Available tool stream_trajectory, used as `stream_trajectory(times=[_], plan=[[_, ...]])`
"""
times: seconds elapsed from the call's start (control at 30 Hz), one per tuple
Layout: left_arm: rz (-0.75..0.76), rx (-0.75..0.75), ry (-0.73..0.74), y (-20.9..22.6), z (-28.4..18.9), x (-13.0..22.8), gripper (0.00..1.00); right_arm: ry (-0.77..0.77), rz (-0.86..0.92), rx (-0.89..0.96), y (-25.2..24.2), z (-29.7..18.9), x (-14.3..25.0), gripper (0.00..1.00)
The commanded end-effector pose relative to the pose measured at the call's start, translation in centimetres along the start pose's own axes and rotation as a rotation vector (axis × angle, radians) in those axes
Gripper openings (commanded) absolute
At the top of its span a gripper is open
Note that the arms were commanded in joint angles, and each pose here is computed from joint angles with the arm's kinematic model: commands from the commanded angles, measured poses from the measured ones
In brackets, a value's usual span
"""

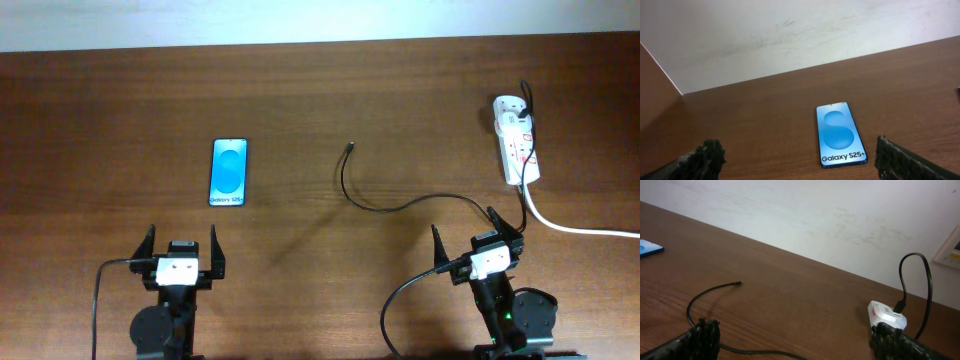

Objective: Plug charger to phone and switch on socket

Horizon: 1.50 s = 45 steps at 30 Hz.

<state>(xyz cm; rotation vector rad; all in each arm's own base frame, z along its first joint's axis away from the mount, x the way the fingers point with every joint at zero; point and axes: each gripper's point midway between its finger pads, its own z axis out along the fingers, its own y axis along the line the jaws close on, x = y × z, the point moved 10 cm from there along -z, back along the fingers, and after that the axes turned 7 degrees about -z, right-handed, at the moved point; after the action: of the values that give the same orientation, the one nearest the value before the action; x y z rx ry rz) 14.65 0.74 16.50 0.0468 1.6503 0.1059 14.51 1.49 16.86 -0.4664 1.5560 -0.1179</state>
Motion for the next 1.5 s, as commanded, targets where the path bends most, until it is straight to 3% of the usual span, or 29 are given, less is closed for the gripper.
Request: stream_trajectory(times=[0.0,0.2,0.3,0.4,0.53,0.63,0.7,0.83,0.87,0.97,1.03,1.07,1.13,1.17,1.3,1.47], plan=[[0.012,-0.01,-0.009,0.1,0.0,-0.1,0.99,-0.005,0.014,-0.017,0.2,0.0,0.1,0.98],[0.01,-0.02,0.007,0.1,0.0,0.2,0.99,0.002,0.003,-0.001,0.1,0.0,0.1,0.98],[-0.12,-0.073,-0.013,0.5,0.2,-0.2,0.99,-0.007,0.0,0.02,-0.1,0.0,0.0,0.98],[-0.14,-0.078,-0.009,0.8,0.5,-2.0,0.99,-0.039,0.022,0.033,-0.3,-0.1,-0.6,0.98],[-0.148,0.048,0.056,0.6,3.1,-8.1,0.99,-0.153,0.113,0.06,-1.5,-0.8,-4.1,0.98],[-0.162,0.154,0.172,0.4,7.9,-13.4,0.99,-0.171,0.122,0.025,-2.5,-1.3,-7.6,0.98],[-0.189,0.19,0.406,0.6,12.3,-16.7,0.99,-0.068,0.148,-0.037,-4.3,-0.3,-12.3,0.98],[-0.197,0.214,0.429,0.8,14.6,-19.4,0.99,0.089,0.201,-0.178,-6.6,2.3,-17.9,0.98],[-0.203,0.215,0.473,0.8,15.4,-19.6,0.99,0.204,0.238,-0.222,-7.6,3.9,-19.8,0.98],[-0.285,0.347,0.748,-0.2,17.2,-18.8,0.99,0.384,0.316,-0.354,-8.8,7.3,-22.2,0.98],[-0.338,0.391,0.914,-0.7,18.2,-16.5,0.99,0.493,0.365,-0.406,-9.0,10.1,-21.5,0.98],[-0.395,0.479,0.957,-1.5,18.7,-15.5,0.99,0.551,0.409,-0.478,-8.4,10.8,-20.4,0.98],[-0.419,0.495,0.994,-1.7,19.9,-14.0,0.99,0.626,0.472,-0.56,-7.6,12.8,-18.4,0.98],[-0.413,0.48,1.008,-1.8,20.6,-13.3,0.99,0.657,0.485,-0.567,-7.4,13.4,-17.6,0.98],[-0.273,0.131,1.124,-1.1,23.6,-9.7,0.99,0.766,0.529,-0.594,-6.8,15.3,-15.1,0.98],[-0.152,0.045,1.301,-1.9,26.0,-2.9,0.99,0.782,0.533,-0.597,-6.7,15.1,-14.9,0.98]])
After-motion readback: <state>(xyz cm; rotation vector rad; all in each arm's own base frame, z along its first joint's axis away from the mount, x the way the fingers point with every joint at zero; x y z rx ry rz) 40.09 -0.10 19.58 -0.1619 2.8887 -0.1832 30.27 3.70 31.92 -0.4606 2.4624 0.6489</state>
